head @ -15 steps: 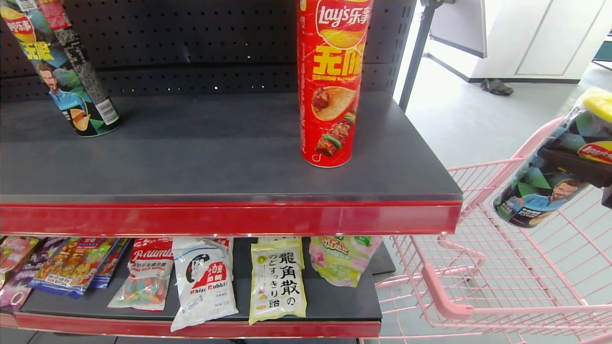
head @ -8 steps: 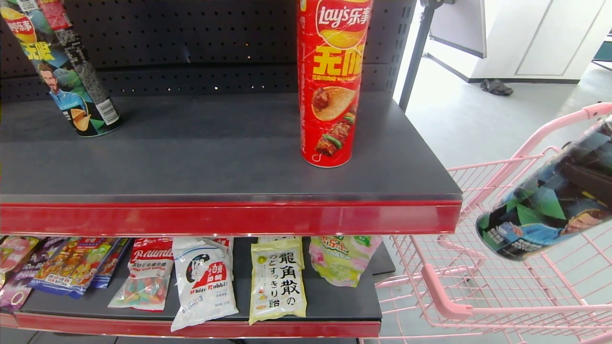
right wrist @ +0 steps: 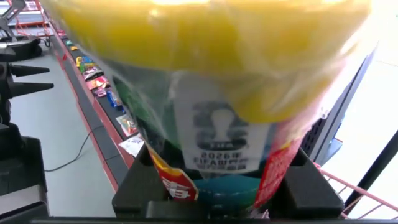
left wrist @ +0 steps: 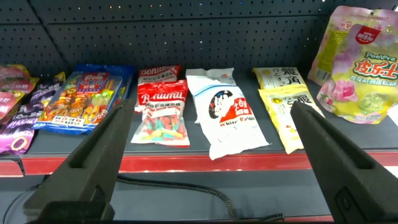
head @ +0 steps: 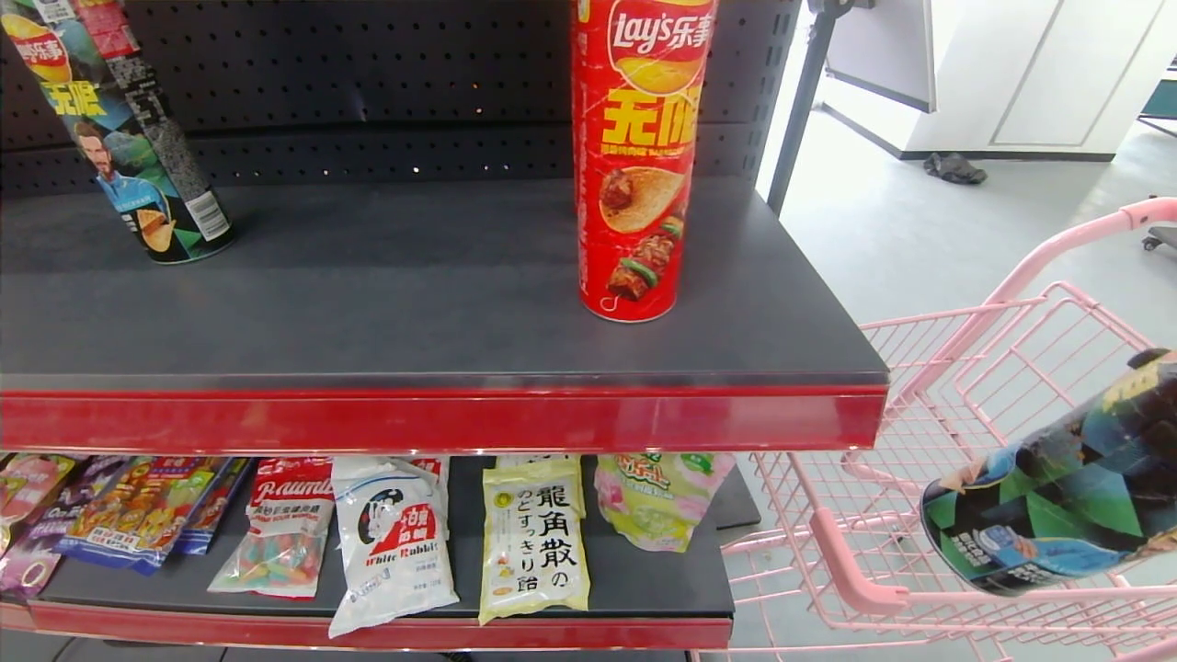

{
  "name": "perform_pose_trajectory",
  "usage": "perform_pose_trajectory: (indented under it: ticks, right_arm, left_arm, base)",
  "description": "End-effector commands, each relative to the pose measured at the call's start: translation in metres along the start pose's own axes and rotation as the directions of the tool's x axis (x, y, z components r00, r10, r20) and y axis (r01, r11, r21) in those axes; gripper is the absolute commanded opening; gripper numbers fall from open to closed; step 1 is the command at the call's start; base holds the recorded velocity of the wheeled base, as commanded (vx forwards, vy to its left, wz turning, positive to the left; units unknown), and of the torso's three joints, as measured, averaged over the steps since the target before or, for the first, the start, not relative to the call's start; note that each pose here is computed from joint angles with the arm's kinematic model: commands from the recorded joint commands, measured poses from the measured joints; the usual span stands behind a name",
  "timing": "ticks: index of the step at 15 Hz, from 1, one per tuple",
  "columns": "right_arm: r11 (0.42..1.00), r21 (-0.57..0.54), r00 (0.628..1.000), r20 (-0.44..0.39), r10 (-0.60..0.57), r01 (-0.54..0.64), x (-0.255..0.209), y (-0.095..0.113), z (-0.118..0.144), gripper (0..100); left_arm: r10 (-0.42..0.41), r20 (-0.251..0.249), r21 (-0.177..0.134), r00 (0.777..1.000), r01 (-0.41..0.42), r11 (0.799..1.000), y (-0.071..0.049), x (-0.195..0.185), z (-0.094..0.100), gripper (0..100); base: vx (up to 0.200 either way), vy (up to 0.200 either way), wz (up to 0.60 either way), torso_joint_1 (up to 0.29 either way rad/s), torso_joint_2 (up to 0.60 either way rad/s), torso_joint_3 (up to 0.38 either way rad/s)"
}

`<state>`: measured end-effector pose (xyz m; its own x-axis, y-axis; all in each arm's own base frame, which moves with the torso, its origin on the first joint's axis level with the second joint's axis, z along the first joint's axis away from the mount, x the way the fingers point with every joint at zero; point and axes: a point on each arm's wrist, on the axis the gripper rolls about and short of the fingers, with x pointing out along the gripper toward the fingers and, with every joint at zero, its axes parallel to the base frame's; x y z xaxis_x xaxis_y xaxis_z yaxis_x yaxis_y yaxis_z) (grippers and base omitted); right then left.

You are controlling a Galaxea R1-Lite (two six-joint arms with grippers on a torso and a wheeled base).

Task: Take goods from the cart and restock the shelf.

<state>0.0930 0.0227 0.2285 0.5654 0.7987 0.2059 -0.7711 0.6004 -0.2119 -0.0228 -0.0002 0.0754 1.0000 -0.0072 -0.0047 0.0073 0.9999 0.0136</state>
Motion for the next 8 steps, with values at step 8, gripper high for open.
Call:
perform_pose_trajectory:
  ticks: [8]
  right_arm:
    - [0.999, -0.04, 0.998, 0.055, -0.009, 0.011, -0.002, 0.002, 0.018, 0]
  left_arm:
    - [0.001, 0.0, 0.0, 1.0, -0.001, 1.0, 0.0, 0.0, 0.0, 100]
  base:
    - [0.0, 0.0, 0.0, 0.0, 0.0, 0.0]
